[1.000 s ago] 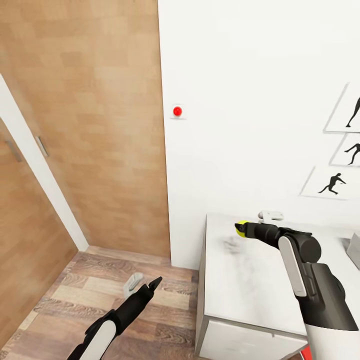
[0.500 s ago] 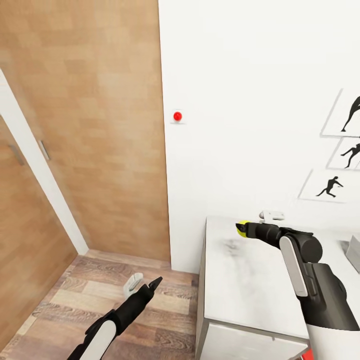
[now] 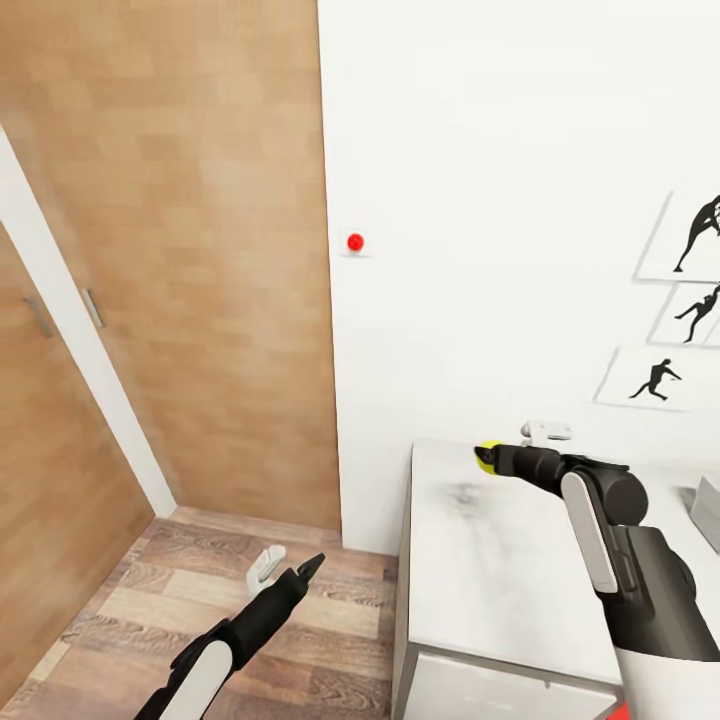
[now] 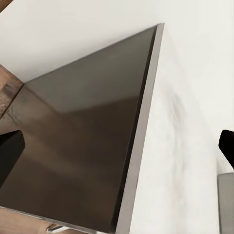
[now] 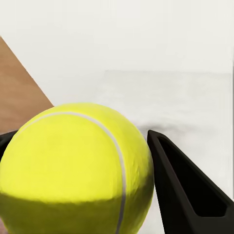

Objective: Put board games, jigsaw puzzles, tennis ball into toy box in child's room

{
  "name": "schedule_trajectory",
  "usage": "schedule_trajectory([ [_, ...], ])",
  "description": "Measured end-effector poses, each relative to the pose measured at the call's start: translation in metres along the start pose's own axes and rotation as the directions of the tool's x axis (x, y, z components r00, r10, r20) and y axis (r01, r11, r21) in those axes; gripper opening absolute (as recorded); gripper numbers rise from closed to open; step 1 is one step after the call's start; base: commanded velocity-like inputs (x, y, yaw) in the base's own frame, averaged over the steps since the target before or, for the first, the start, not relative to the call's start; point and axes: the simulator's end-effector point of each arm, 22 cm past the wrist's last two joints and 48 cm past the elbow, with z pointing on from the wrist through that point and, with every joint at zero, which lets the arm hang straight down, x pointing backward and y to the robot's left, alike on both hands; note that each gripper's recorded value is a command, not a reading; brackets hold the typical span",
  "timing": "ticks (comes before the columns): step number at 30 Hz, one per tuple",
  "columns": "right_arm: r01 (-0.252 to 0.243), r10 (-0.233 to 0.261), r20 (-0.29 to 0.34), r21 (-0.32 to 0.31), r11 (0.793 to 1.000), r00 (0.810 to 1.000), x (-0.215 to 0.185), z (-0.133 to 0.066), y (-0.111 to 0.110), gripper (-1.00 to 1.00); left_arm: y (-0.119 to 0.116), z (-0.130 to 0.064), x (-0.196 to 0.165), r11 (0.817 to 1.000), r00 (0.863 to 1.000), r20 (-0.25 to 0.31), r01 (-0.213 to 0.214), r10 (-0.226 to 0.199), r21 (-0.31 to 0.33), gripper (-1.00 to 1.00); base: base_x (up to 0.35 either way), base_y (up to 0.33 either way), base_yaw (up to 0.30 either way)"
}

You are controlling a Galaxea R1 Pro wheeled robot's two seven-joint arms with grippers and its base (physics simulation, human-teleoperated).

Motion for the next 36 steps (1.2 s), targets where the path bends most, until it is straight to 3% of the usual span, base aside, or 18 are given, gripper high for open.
schedule_trajectory([
  [10,-0.041,0.041,0.032,0.015,0.999,0.999,-0.013,-0.01,-0.016,-1.0,-0.007,-0.002,-0.004,1.0,1.0,0.009,-0.006,0.006,0.012,1.0,0.0,0.0,0.0],
  [15,-0.055,0.057,0.048,-0.034,0.998,0.997,-0.02,-0.016,-0.018,-1.0,-0.008,-0.003,-0.005,1.0,1.0,0.011,-0.009,0.008,0.015,1.0,0.0,0.0,-0.003],
  [22,-0.035,0.041,0.058,-0.113,0.993,0.997,-0.027,-0.024,-0.018,-1.0,-0.01,-0.003,-0.006,1.0,1.0,0.013,-0.01,0.01,0.019,1.0,0.0,0.0,-0.133],
  [29,-0.051,0.059,0.073,-0.116,0.992,0.996,-0.032,-0.03,-0.032,-1.0,-0.014,-0.003,-0.008,0.999,1.0,0.018,-0.014,0.014,0.029,1.0,0.0,0.0,-0.249],
  [34,-0.064,0.073,0.084,-0.11,0.992,0.994,-0.036,-0.034,-0.043,-1.0,-0.037,-0.008,-0.026,0.996,0.998,0.049,-0.036,0.032,0.079,1.0,0.0,0.0,-0.274],
  [36,-0.071,0.08,0.094,-0.091,0.993,0.992,-0.04,-0.037,-0.055,-1.0,-0.061,-0.014,-0.041,0.99,0.996,0.077,-0.063,0.054,0.125,1.0,0.0,0.0,-0.279],
])
